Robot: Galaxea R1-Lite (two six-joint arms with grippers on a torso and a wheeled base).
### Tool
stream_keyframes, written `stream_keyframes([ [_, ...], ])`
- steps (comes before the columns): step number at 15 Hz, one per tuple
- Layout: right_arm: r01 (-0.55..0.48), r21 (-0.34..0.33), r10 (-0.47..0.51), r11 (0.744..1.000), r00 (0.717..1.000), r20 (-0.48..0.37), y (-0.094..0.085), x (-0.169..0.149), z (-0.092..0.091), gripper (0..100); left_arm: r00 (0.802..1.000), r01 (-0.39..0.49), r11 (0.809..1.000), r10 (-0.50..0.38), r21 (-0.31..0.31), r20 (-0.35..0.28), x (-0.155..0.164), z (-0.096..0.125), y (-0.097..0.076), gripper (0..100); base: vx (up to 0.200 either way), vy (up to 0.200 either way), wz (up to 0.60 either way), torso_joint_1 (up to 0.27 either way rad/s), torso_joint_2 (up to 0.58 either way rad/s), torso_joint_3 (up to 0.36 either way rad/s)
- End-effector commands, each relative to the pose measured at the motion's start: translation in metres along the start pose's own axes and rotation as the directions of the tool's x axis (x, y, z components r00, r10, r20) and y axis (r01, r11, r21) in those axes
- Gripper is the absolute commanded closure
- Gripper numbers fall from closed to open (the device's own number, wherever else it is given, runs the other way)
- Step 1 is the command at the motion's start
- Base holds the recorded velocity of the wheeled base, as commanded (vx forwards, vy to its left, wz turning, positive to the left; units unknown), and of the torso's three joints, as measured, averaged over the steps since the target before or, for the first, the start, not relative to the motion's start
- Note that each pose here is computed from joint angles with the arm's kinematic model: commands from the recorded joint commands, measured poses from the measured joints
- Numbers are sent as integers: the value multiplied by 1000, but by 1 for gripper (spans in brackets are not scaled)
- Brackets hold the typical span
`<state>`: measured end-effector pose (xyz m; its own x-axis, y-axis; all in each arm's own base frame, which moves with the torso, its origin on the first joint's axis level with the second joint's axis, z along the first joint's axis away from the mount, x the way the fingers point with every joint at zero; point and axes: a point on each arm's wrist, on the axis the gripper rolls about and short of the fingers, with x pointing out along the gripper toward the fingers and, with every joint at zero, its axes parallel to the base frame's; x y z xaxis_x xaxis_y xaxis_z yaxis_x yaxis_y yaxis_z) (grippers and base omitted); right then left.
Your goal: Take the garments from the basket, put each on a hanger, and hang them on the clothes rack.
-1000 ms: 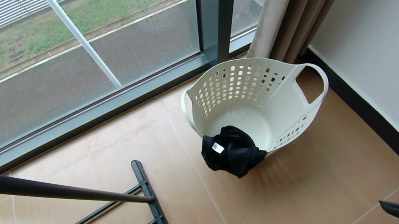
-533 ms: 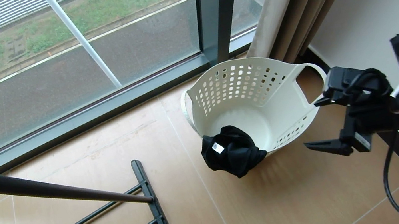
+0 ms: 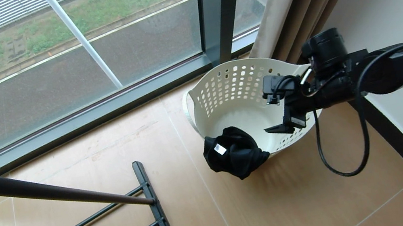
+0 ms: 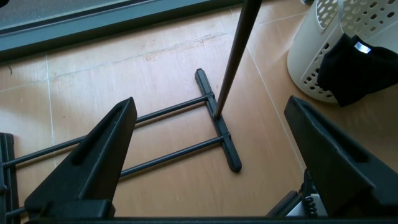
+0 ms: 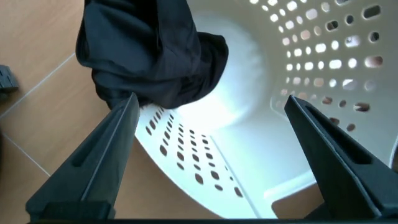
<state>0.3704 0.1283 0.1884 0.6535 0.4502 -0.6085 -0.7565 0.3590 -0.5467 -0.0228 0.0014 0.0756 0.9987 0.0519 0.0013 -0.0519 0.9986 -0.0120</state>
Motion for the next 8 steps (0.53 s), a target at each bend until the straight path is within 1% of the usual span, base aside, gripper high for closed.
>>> stream_keyframes([
  [1, -56, -12, 56, 998, 998, -8, 8, 38, 3, 0, 1000, -2, 1000, 2, 0, 0, 0, 0, 0, 0, 0, 0, 0, 0, 0, 0],
  [2, -61, -19, 60, 998, 998, -5, 9, 46, 6, 0, 1000, 0, 1000, 0, 0, 0, 0, 0, 0, 0, 0, 0, 0, 0, 0, 0],
  [3, -61, -19, 60, 998, 998, -5, 9, 46, 6, 0, 1000, 0, 1000, 0, 0, 0, 0, 0, 0, 0, 0, 0, 0, 0, 0, 0],
  [4, -50, -28, 50, 998, 999, -6, 7, 58, 10, 0, 1000, 0, 1000, 0, 0, 0, 0, 0, 0, 0, 0, 0, 0, 0, 0, 0],
  [6, -35, -31, 34, 999, 999, -9, 2, 73, 10, 0, 1000, 0, 1000, 0, 0, 0, 0, 0, 0, 0, 0, 0, 0, 0, 0, 0],
  [8, -56, -29, 55, 998, 998, -25, 5, 78, 10, 0, 1000, 0, 1000, 0, 0, 0, 0, 0, 0, 0, 0, 0, 0, 0, 0, 0],
])
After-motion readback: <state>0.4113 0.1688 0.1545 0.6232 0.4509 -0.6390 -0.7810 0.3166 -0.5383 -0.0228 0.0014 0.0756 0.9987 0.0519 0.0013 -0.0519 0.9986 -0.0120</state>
